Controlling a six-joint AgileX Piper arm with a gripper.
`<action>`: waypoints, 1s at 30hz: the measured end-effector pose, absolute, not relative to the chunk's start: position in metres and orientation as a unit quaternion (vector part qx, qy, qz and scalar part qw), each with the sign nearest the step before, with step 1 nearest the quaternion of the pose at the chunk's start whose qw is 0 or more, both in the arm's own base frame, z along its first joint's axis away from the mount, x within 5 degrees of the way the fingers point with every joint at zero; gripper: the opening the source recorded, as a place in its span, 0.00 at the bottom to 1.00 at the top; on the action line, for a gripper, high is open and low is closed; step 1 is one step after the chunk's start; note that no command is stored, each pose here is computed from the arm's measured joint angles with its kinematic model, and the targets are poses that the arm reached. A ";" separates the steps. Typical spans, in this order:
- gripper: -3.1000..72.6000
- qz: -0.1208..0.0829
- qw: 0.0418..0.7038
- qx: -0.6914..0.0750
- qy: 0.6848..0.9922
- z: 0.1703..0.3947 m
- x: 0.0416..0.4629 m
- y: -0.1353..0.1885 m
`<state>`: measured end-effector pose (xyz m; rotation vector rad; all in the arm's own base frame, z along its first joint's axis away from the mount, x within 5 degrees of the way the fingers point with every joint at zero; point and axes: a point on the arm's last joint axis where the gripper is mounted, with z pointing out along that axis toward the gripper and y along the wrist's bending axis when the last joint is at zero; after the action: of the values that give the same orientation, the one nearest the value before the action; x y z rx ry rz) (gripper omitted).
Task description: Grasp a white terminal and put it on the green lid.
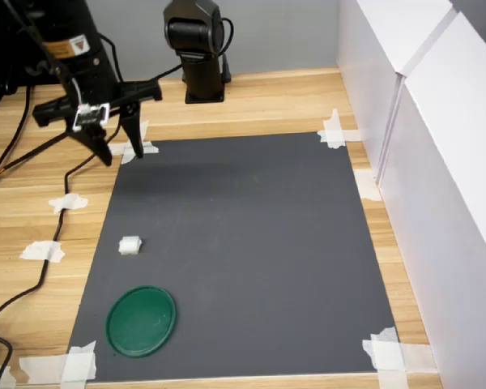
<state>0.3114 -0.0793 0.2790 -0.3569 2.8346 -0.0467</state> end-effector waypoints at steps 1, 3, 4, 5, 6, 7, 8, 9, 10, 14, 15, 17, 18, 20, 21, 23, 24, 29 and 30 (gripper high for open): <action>0.81 -0.014 0.139 -0.123 0.983 0.275 0.318 -0.081; 0.86 -0.008 0.134 -0.115 0.984 0.265 0.328 -0.083; 0.88 -0.004 0.135 -0.108 0.985 0.261 0.334 -0.084; 0.89 0.000 0.135 -0.100 0.986 0.257 0.339 -0.085; 0.89 0.004 0.136 -0.091 0.986 0.252 0.344 -0.086; 0.90 0.008 0.135 -0.084 0.987 0.247 0.348 -0.087; 0.90 0.012 0.133 -0.080 0.988 0.244 0.350 -0.087; 0.90 0.017 0.128 -0.076 0.989 0.238 0.353 -0.087; 0.90 0.021 0.124 -0.074 0.989 0.233 0.355 -0.087; 0.90 0.022 0.117 -0.070 0.990 0.214 0.365 -0.090; 0.90 0.022 0.116 -0.069 0.991 0.210 0.367 -0.091; 0.90 0.022 0.116 -0.068 0.991 0.203 0.370 -0.092; 0.90 0.021 0.116 -0.068 0.991 0.201 0.371 -0.092; 0.90 0.023 0.111 -0.067 0.991 0.197 0.372 -0.093; 0.90 0.024 0.108 -0.067 0.992 0.194 0.372 -0.093; 0.90 0.026 0.103 -0.067 0.992 0.190 0.373 -0.093; 0.90 0.026 0.103 -0.067 0.992 0.190 0.373 -0.093; 0.90 0.023 0.107 -0.072 0.991 0.185 0.376 -0.094; 0.89 0.022 0.108 -0.073 0.991 0.185 0.376 -0.094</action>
<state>0.3764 -0.0940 0.1846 -0.2156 2.9163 0.0649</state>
